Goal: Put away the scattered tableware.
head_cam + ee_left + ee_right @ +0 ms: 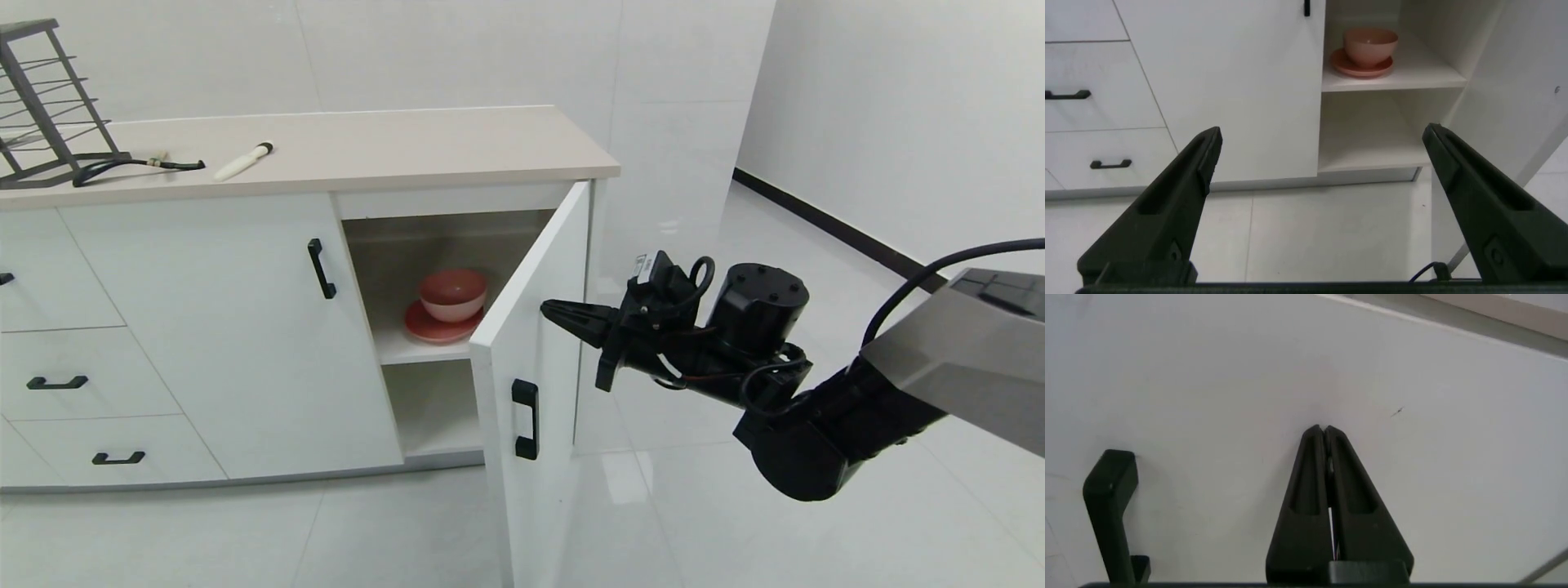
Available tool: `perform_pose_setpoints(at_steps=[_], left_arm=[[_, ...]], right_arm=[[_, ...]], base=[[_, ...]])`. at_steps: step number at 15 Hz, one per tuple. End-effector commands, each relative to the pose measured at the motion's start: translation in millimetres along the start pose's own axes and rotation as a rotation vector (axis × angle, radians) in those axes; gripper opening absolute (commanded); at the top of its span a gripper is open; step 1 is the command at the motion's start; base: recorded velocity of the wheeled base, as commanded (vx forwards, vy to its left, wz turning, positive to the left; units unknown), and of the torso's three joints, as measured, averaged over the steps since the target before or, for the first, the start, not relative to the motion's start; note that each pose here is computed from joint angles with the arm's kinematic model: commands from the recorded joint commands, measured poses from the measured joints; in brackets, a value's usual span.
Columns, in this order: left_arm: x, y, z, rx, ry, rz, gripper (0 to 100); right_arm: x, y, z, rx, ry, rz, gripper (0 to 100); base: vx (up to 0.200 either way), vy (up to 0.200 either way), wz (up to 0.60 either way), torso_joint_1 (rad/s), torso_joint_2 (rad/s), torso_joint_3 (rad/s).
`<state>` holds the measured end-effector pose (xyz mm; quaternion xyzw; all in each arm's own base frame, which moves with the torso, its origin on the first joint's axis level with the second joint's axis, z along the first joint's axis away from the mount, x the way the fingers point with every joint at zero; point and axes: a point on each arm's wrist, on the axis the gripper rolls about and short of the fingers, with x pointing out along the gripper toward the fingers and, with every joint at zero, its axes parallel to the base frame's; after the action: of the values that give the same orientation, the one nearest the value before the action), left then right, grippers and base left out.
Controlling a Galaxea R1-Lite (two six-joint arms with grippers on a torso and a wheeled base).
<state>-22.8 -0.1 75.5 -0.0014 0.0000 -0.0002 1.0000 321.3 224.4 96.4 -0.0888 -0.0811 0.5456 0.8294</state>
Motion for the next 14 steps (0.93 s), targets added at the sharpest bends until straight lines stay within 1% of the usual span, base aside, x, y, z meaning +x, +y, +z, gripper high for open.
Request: perform_pose_setpoints(at_steps=[1,2,3,8,10,14], left_arm=[[0,0.0,0.0,0.000,0.000,-0.001,100],[0,0.0,0.0,0.000,0.000,0.000,100],[0,0.0,0.0,0.000,0.000,0.000,100],[0,0.0,0.0,0.001,0.000,0.000,100],[0,0.0,0.0,0.001,0.000,0.000,100],[0,0.0,0.0,0.000,0.000,-0.001,100]], right_arm=[[-12,-7,-10,0.022,0.045,-0.031,0],[-14,-8,-11,0.023,0.048,-0.035,0],[-16,-11,-12,0.017,0.042,-0.049,0],[-15,-11,-10,0.012,0.035,-0.049,0],[-9,-10,-6,-0.001,0.013,-0.040,0],[1,1,-2,-0.002,-0.002,-0.004,0]], base=[[-0.200,0.000,0.00,0.007,0.00,-0.002],[-0.200,0.000,0.00,0.002,-0.01,0.007],[0.000,0.000,0.00,0.000,0.00,0.000],[0.000,0.000,0.00,0.000,0.00,0.000],[0.000,0.000,0.00,0.000,0.00,0.000],[0.000,0.000,0.00,0.000,0.00,0.000]])
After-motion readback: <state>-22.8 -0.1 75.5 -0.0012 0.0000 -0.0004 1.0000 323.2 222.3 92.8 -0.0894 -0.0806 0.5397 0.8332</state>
